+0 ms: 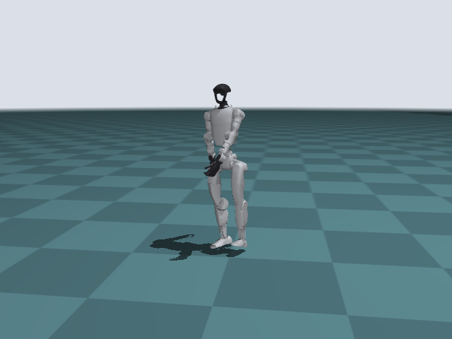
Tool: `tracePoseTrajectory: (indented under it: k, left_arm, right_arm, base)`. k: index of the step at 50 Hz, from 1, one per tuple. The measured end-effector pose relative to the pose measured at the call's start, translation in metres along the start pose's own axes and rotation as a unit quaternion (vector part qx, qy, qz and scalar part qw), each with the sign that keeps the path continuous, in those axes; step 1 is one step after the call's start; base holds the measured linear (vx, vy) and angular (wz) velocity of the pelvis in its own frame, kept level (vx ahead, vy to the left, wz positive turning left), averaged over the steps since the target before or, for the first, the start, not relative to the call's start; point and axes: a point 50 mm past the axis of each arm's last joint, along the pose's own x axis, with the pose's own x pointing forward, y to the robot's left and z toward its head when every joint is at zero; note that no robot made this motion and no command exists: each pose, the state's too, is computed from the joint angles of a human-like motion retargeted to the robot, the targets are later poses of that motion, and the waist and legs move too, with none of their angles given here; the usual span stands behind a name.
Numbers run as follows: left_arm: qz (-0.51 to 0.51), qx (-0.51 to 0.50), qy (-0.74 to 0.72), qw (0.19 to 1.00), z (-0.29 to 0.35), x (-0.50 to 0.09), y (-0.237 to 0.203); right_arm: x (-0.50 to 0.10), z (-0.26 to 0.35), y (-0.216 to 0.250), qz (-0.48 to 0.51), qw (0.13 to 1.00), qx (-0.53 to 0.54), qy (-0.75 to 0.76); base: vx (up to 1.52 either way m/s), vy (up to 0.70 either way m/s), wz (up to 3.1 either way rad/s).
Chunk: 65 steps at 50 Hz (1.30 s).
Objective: In place motions
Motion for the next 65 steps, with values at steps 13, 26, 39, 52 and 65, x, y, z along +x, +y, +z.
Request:
tracePoseTrajectory:
  k: [13,26,39,52,65]
  left_arm:
    - [0.033,0.099,0.011,0.994,-0.009,-0.002,0.010]
    - [0.030,-0.315,0.585,0.747,-0.351,-0.179,-0.080]
    - [0.113,-0.439,0.566,0.689,-0.373,-0.207,-0.099]
    - [-0.044,-0.004,0.206,0.977,-0.090,-0.011,-0.004]
    - [0.067,0.174,-0.042,0.982,0.027,-0.009,0.016]
  right_arm:
    - [0.003,-0.035,-0.013,-0.059,0.988,0.132,0.060]
    - [-0.181,0.281,0.063,0.061,0.811,-0.353,-0.462]
    - [-0.283,0.314,0.081,-0.007,0.627,-0.357,-0.693]
    - [-0.014,0.056,0.003,-0.058,0.996,-0.028,-0.054]
    - [0.004,-0.062,-0.018,-0.084,0.982,0.142,0.089]
  base:
    - [-0.01,0.02,-0.08]
    - [0.02,0.02,-0.12]
    - [-0.03,-0.02,0.10]
    - [-0.01,-0.01,0.26]
    - [0.01,0.01,-0.03]
